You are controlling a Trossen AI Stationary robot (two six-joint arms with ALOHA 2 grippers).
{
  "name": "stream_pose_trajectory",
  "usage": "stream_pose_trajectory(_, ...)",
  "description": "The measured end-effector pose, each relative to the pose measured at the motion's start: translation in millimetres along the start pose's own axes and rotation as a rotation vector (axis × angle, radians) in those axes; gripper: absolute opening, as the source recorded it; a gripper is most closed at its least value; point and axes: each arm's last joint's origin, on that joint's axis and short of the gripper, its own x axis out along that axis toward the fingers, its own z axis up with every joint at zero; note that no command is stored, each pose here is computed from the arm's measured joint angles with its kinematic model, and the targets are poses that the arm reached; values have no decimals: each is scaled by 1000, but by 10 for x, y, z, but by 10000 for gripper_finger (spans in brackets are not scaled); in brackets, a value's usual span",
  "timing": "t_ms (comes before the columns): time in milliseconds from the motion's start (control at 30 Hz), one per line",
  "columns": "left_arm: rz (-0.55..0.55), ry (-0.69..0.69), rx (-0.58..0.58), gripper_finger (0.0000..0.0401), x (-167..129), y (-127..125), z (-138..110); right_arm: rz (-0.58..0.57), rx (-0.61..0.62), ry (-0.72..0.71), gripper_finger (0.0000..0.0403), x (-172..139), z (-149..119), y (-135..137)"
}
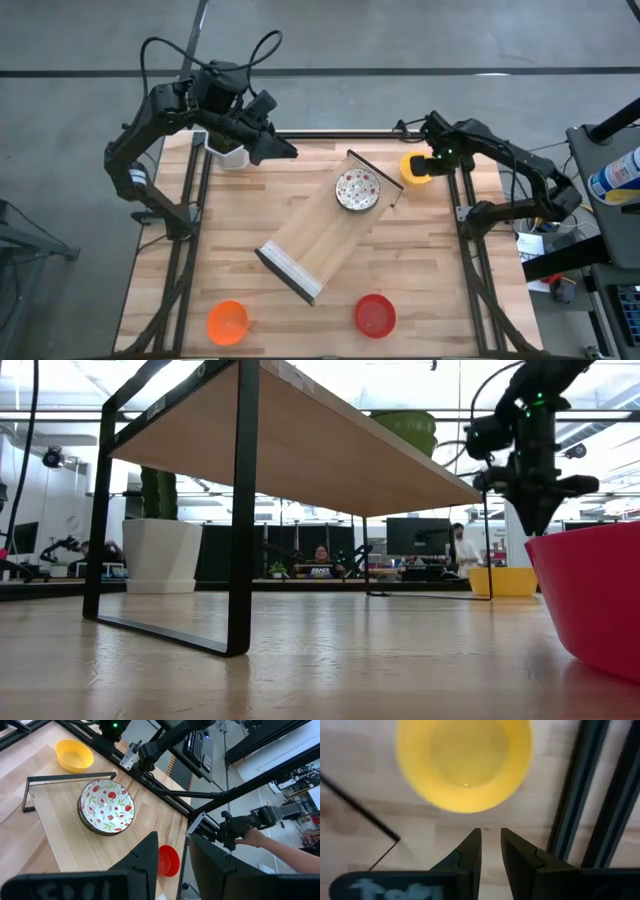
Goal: Pick & Place Mini bowls
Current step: Put the yellow bowl on the shelf
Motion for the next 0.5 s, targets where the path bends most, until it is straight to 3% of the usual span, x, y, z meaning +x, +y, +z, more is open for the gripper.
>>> stream_pose_trajectory(200,-3,-5,10,103,1,-3,6,-18,116,30,68,183,109,-111)
stream_pose_trajectory(500,-7,-13,13,103,2,-7,14,-13,142,34,68,383,233,-95)
